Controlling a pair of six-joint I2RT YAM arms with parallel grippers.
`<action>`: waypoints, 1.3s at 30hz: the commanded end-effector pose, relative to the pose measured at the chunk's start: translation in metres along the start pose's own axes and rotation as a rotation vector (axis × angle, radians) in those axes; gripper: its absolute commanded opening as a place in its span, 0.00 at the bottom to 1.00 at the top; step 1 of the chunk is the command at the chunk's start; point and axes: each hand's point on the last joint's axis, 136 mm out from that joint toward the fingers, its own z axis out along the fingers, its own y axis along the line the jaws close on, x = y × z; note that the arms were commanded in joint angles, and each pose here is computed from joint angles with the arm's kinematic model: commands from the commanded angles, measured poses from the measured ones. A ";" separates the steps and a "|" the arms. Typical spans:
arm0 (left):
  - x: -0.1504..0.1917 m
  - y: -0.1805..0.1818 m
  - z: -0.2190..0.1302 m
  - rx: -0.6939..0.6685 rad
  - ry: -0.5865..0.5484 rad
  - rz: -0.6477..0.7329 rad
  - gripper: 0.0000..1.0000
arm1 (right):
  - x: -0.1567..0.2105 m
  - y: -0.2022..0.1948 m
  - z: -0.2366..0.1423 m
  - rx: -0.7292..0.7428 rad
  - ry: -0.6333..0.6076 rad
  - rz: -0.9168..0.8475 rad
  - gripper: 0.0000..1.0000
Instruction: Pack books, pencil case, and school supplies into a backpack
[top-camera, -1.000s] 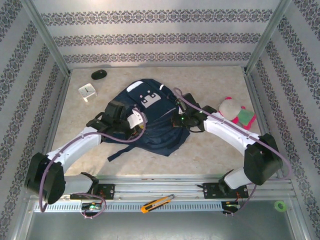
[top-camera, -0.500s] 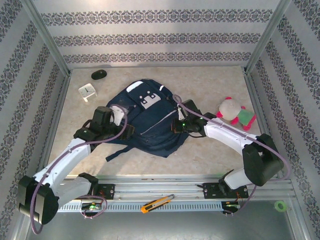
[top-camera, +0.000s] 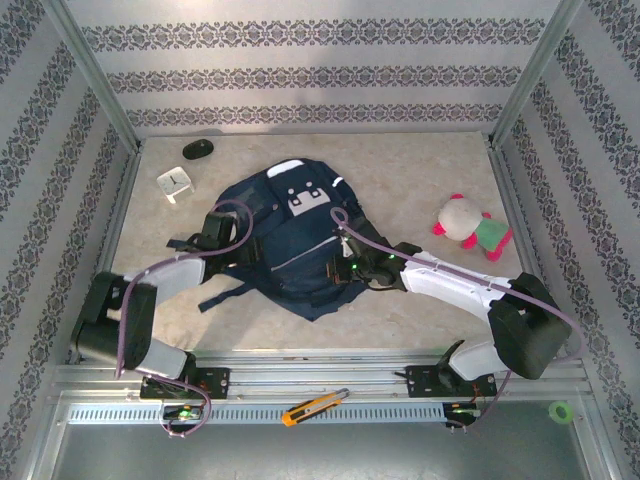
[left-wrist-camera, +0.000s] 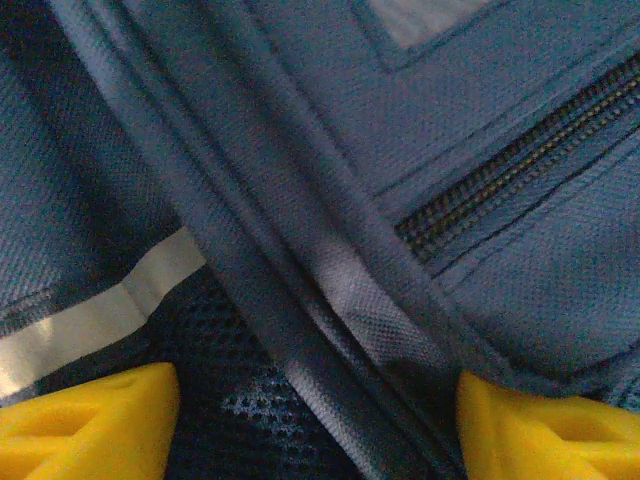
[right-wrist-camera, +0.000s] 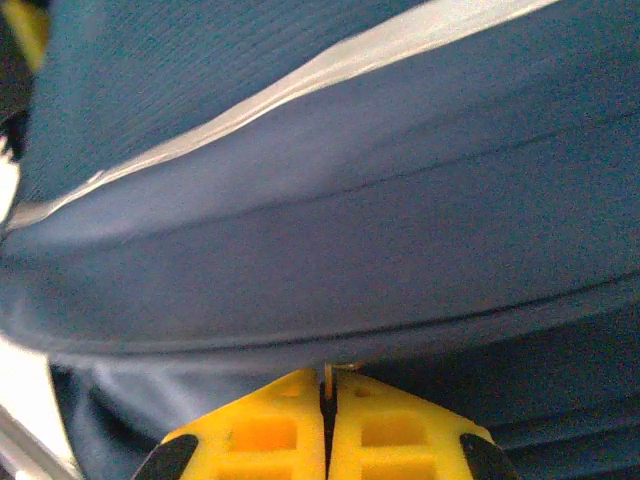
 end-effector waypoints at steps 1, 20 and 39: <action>-0.066 -0.036 0.008 0.132 -0.169 0.025 0.72 | 0.000 0.031 -0.003 -0.103 -0.023 -0.012 0.00; 0.021 -0.186 -0.105 0.685 -0.234 1.276 0.73 | -0.021 0.012 -0.026 -0.122 -0.049 0.005 0.00; 0.046 -0.157 -0.063 0.556 -0.025 1.442 0.00 | -0.029 -0.038 -0.049 -0.054 -0.078 0.062 0.00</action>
